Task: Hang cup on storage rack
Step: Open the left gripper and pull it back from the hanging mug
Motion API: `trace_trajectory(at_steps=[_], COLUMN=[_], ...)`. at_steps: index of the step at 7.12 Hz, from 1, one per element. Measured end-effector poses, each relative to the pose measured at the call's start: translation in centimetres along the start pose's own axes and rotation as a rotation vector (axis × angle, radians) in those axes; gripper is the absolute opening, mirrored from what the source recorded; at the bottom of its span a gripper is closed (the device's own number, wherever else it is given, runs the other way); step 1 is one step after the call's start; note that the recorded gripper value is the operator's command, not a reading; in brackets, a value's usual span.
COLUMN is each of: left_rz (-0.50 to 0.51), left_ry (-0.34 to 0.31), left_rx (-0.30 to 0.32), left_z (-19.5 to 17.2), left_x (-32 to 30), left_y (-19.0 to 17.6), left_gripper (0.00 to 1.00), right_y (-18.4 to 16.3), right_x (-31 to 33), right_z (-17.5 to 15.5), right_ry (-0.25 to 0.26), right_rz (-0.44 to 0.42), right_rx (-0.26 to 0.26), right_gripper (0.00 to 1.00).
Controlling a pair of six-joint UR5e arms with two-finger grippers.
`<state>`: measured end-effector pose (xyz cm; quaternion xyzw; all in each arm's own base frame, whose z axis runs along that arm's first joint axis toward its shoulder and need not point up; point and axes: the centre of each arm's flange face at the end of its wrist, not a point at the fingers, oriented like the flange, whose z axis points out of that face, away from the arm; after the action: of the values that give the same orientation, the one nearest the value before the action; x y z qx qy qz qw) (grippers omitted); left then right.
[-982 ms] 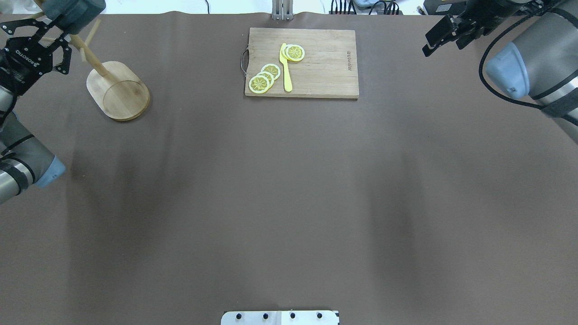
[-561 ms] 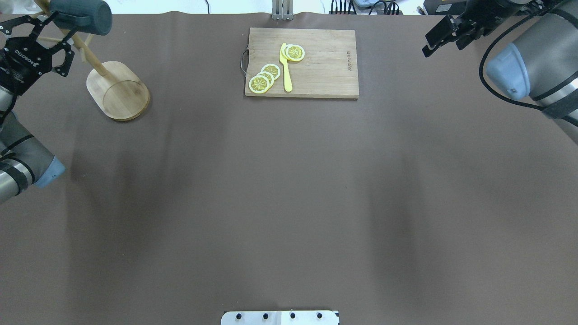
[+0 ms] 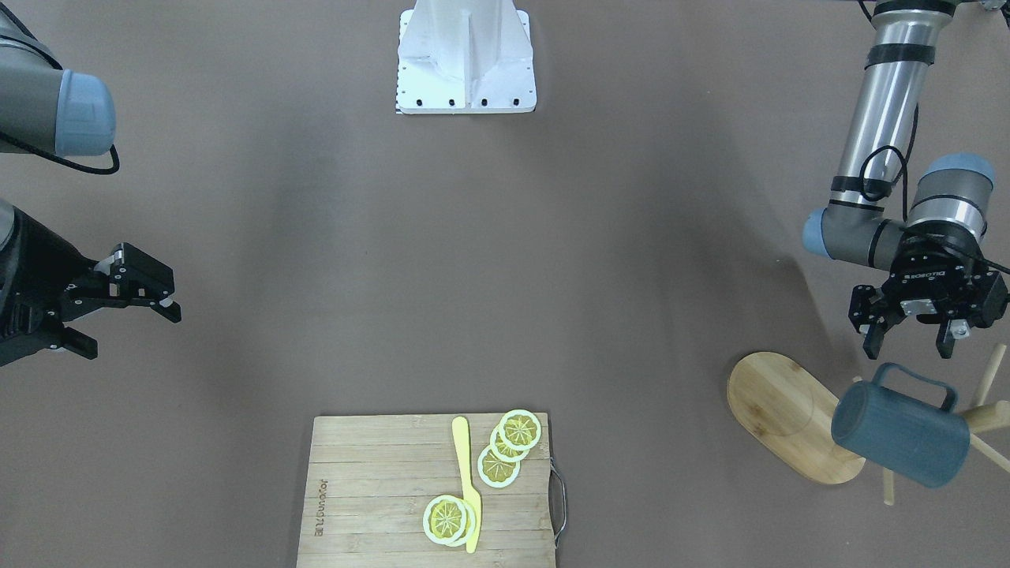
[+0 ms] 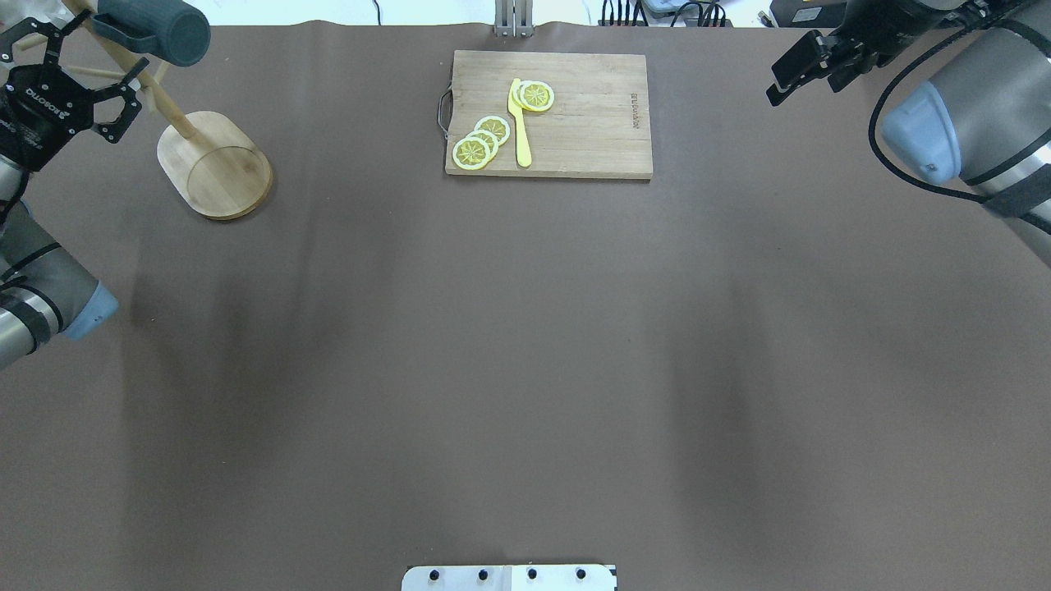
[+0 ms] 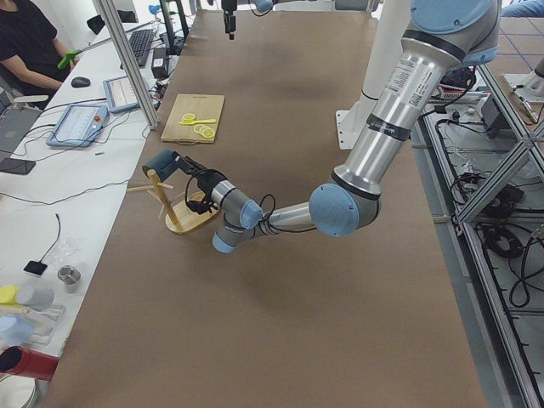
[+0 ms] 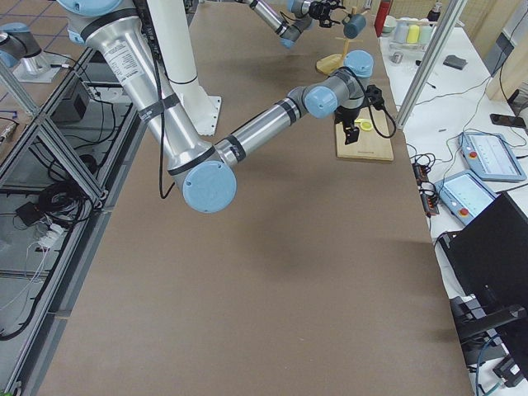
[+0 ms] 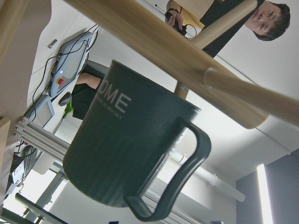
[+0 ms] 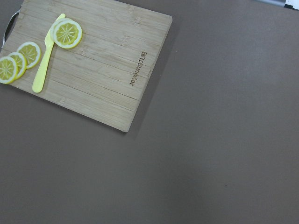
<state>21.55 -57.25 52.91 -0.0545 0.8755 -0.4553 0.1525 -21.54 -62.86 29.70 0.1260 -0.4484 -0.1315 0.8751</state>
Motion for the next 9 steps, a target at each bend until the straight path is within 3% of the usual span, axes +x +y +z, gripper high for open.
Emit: trace_trajectory(at_steps=[2,3,9], left_rz=[-0.012,-0.024,-0.027], left_ry=[0.007,0.011,0.015], left_rx=[-0.013,-0.026,-0.058], left_z=[0.0,-0.6,-5.6], left_x=[0.3,0.6,2.9], left_y=[0.5,1.0,4.3], left_gripper=[0.83,0.97,0.98], right_y=[0.0,0.0,0.7], right_x=[0.0,0.0,-0.4], right_z=[0.1,0.1,0.1], right_ry=[0.001,0.000,-0.003], right_rz=[0.000,0.000,-0.010], right_rx=[-0.001,-0.001,-0.001], right_gripper=[1.00,1.00,1.00])
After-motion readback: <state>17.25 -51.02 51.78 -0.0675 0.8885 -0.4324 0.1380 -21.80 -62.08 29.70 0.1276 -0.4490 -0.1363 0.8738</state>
